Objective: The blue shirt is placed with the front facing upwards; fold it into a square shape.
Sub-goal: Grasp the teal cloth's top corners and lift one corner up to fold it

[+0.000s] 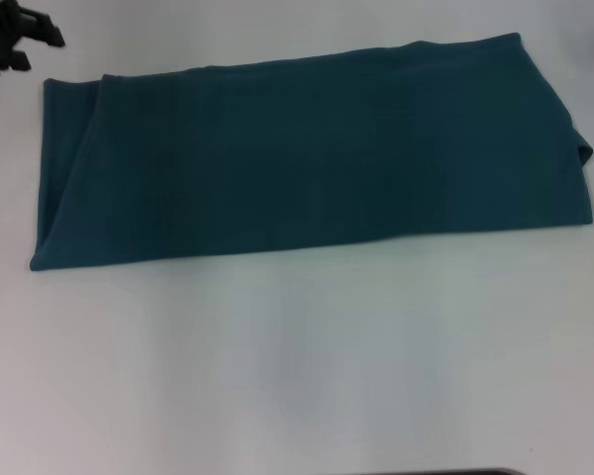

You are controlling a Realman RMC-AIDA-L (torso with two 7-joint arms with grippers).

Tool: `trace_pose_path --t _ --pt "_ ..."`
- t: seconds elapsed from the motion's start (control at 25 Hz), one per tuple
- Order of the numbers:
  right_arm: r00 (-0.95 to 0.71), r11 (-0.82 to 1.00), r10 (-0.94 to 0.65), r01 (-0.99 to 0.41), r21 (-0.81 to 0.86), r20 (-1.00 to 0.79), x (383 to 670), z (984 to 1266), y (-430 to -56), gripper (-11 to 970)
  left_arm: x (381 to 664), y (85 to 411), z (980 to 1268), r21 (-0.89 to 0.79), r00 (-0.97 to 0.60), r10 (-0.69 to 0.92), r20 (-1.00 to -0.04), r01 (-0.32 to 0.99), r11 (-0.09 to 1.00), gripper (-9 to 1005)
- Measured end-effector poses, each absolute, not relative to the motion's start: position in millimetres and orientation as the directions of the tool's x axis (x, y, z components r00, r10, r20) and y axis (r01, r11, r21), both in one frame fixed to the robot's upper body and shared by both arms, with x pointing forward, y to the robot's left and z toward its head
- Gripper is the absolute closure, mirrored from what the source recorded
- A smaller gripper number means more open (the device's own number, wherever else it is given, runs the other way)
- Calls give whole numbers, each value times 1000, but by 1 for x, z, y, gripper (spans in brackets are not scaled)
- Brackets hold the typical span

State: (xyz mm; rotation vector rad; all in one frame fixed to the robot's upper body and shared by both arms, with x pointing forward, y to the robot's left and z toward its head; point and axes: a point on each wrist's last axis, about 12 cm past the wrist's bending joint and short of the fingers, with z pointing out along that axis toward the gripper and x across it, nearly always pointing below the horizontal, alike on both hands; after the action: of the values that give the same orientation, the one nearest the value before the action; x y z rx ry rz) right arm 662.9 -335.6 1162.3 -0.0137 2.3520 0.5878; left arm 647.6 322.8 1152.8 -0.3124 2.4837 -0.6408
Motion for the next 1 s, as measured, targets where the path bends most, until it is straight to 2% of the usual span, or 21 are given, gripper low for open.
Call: trace_pose_path --t 0.16,0.32,0.4,0.64,0.76,1.0 --pt "-678 825 180 -291 485 -712 640 1159 -349 335 632 333 1157 -639 -779 -397 -486 7 769 439" --pt "-569 736 241 -422 530 -787 596 1142 -365 319 595 338 1147 -782 -741 -433 -513 195 592 440" --pt "-525 703 265 -469 535 -809 571 1132 -371 319 587 337 1143 -797 -739 -438 -512 218 563 440" --pt "-541 671 342 -432 603 -768 525 1099 -379 322 560 324 1107 -869 -773 -488 -406 162 467 415" --pt "-578 645 383 -391 657 -720 513 1084 -377 330 552 318 1089 -880 -781 -496 -381 141 454 380" --pt "-602 616 411 -370 695 -685 506 1071 -369 333 550 315 1071 -879 -759 -540 -363 86 469 391"
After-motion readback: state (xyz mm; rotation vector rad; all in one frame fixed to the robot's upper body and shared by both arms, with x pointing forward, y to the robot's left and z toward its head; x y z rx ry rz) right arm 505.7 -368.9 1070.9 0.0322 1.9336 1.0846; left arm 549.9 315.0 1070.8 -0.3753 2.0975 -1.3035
